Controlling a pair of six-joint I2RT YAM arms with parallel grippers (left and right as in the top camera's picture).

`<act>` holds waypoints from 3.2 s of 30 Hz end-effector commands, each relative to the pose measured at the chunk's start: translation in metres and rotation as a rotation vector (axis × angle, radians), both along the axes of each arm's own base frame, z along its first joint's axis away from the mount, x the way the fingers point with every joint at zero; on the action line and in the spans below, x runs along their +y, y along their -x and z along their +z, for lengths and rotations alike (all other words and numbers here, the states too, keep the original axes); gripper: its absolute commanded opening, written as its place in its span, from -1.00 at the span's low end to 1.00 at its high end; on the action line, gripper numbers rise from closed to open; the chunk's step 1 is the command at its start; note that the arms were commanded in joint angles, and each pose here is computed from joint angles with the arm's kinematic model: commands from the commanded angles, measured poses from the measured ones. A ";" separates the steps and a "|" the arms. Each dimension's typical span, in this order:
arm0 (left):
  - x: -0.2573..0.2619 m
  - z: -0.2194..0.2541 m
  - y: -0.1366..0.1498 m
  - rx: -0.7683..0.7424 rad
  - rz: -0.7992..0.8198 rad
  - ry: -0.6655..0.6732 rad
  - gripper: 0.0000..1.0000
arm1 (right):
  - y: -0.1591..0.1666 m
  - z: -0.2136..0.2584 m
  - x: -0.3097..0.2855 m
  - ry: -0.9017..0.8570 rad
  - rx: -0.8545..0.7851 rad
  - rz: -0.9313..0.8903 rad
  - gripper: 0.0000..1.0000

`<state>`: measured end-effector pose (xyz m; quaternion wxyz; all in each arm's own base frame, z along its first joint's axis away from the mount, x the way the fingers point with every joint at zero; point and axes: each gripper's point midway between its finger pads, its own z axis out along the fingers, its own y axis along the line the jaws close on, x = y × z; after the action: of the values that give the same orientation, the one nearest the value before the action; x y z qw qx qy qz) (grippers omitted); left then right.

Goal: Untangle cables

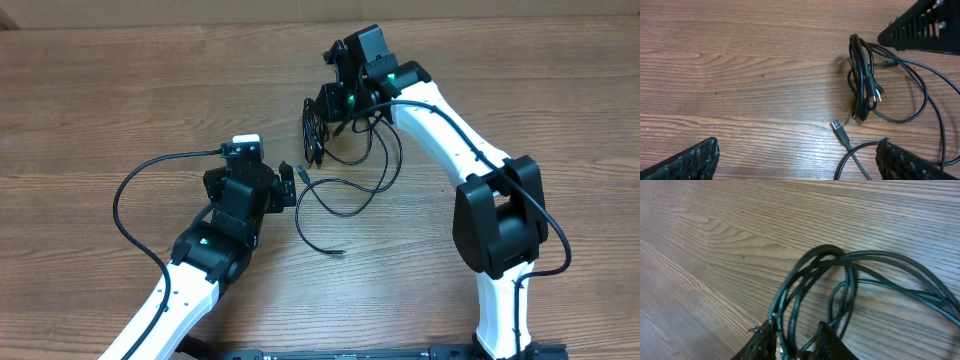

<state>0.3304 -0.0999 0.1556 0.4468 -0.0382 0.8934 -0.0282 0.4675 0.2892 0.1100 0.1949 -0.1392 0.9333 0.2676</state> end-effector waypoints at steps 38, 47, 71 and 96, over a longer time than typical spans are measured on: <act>0.003 0.002 -0.002 -0.009 0.009 -0.022 0.99 | 0.005 -0.005 0.013 -0.027 0.024 0.032 -0.92; 0.003 0.002 -0.002 -0.008 0.009 -0.023 0.99 | 0.030 0.099 -0.006 -0.209 -0.009 0.077 -0.93; 0.003 0.002 -0.002 -0.008 0.009 -0.023 0.99 | 0.064 0.173 -0.034 -0.295 -0.078 0.134 -0.92; -0.093 0.064 -0.013 -0.102 -0.234 0.619 0.99 | 0.056 0.165 -0.038 -0.260 -0.059 0.056 -0.92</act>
<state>0.3463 -0.1761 0.2139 0.4720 -0.0790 0.8240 -0.3034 0.4094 0.2488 0.2696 0.2267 -0.1534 0.8818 0.3840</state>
